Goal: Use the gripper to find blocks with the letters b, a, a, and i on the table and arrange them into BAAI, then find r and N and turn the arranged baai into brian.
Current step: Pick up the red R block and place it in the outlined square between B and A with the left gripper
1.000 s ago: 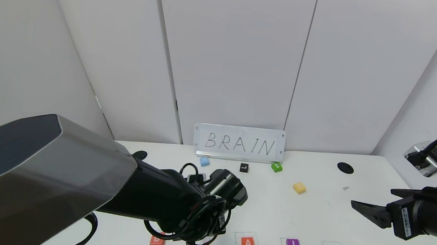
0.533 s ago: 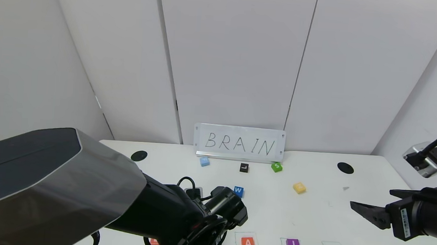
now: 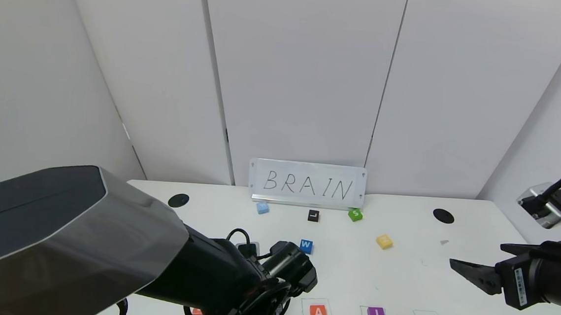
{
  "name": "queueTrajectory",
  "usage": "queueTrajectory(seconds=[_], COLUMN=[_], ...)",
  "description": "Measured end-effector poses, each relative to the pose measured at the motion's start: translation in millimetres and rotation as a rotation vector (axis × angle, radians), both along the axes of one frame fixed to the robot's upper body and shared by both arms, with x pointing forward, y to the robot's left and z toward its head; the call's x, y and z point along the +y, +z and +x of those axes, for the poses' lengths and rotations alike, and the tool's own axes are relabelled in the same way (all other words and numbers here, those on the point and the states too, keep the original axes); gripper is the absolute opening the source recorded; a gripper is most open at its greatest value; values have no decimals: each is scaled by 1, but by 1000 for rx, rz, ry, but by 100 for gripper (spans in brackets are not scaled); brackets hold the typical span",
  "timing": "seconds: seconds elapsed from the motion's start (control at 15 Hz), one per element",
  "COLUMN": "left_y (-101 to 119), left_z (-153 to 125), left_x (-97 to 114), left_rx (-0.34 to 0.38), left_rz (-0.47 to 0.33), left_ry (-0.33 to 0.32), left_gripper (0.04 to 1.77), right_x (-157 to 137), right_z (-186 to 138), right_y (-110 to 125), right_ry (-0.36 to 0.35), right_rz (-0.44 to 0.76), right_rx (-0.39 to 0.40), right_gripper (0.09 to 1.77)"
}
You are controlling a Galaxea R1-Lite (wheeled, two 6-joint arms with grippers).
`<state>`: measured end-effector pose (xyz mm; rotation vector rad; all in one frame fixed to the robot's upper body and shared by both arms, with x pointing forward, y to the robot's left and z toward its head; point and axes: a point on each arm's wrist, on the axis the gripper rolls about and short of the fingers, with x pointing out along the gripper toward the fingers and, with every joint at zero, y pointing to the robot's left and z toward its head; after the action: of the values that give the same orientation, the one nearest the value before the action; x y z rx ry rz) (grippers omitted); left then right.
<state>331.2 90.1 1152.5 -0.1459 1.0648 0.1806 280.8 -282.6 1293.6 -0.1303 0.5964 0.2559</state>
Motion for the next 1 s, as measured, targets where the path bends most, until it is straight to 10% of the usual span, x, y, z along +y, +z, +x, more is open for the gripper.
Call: queueTrajectory(seconds=[1.0], left_y=[-19], left_z=[-1], left_x=[-5], left_rx=[-14], left_rz=[-25], left_ry=[-3], left_gripper=[48], right_x=[1], right_z=[0], right_y=[-1], right_ry=[4], right_rz=[-2], right_rx=[5], right_gripper=[171])
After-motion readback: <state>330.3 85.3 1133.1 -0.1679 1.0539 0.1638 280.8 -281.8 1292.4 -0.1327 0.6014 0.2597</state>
